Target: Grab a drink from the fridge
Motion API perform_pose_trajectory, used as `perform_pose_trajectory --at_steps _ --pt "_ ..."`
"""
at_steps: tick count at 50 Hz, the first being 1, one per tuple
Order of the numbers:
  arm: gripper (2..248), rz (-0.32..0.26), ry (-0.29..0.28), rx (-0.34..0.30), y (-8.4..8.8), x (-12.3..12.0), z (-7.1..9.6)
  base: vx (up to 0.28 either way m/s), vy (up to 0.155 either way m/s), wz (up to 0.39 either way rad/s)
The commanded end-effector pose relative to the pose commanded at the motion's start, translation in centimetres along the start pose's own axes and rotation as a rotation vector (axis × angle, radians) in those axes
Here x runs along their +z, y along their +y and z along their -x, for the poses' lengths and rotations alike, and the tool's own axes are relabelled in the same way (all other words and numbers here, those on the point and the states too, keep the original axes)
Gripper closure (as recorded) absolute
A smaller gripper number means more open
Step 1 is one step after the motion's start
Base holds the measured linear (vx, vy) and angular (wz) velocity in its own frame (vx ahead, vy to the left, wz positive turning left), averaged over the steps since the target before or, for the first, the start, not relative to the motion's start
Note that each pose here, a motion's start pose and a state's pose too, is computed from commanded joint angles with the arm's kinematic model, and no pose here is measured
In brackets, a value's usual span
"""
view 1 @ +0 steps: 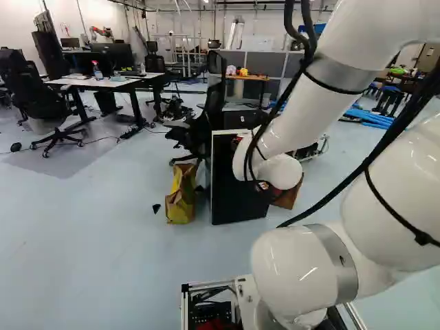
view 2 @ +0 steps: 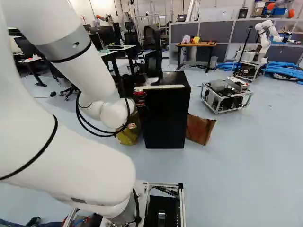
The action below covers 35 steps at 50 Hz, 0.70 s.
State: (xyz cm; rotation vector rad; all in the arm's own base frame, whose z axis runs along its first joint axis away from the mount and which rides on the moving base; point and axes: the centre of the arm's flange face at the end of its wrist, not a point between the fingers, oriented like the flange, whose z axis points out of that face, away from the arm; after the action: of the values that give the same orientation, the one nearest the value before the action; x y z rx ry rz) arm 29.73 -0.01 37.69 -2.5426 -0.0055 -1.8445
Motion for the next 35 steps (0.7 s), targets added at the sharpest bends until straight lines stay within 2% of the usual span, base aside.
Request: perform_pose_trajectory --at_steps 18,35 --pt "152 0.002 -0.012 0.002 0.0 -1.7 1.4 0.0 0.0 0.0" --pt "152 0.002 -0.016 0.003 0.0 -2.2 1.9 0.0 0.0 0.0"
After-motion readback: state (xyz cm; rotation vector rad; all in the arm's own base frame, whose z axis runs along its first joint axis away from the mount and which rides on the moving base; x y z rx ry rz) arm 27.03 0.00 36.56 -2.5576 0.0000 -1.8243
